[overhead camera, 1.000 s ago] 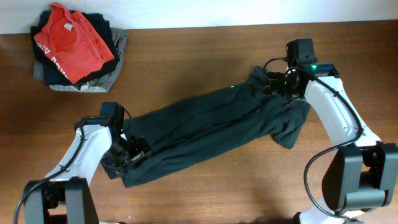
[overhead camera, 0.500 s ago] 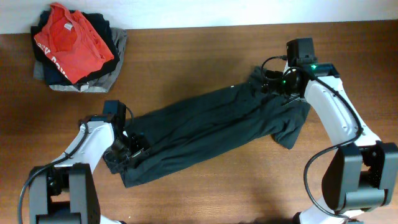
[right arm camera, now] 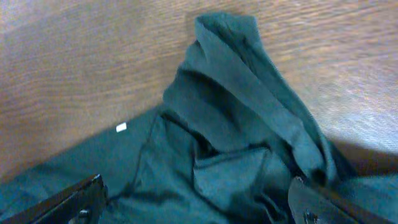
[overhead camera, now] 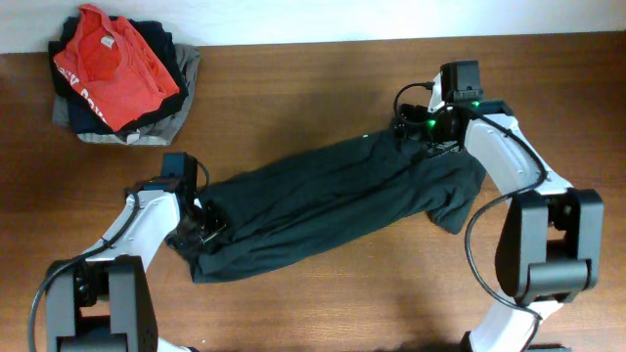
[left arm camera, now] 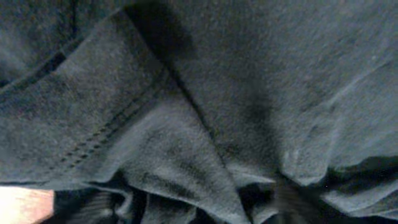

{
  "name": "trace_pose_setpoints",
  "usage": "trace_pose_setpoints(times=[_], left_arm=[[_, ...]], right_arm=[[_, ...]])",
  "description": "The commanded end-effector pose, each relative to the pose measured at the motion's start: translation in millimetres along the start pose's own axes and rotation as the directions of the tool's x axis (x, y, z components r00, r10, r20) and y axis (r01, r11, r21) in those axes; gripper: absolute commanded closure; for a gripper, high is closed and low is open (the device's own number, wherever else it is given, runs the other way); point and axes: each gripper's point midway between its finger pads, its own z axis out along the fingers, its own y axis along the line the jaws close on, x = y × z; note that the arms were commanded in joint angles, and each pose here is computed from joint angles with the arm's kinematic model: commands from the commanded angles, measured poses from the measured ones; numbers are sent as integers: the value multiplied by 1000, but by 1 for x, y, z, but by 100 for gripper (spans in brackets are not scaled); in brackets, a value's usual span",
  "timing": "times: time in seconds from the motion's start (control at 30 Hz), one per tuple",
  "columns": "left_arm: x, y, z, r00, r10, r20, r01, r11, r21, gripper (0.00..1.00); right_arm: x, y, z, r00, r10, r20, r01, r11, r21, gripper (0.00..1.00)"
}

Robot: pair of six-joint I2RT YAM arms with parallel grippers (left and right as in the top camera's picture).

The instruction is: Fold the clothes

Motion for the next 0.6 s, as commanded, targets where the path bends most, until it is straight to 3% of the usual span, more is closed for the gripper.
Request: trace_pose_setpoints(times=[0.0, 0.1, 0.43, 0.5, 0.57], left_arm=[[1, 3, 4, 1000, 5, -8, -6, 1000, -9, 10], [0, 3, 3, 1000, 5, -7, -5, 1000, -9, 2], [1, 3, 3, 1000, 5, -9, -5, 1000, -11, 1], [1, 3, 4, 1000, 5, -9, -5, 1000, -11, 1], [1, 3, 3, 1000, 5, -9, -5, 1000, -11, 1]], right_arm=[[-1, 3, 15, 1000, 8, -9, -8, 1000, -30, 2], [-3, 2, 27, 1000, 13, 0, -13, 999, -33, 2], [-10, 6, 57, 999, -8, 37, 10, 999, -50, 3], [-8, 5, 61, 999, -1, 37, 2, 1000, -27, 10], [-7, 2, 62, 999, 8, 42, -8, 1000, 3, 23]])
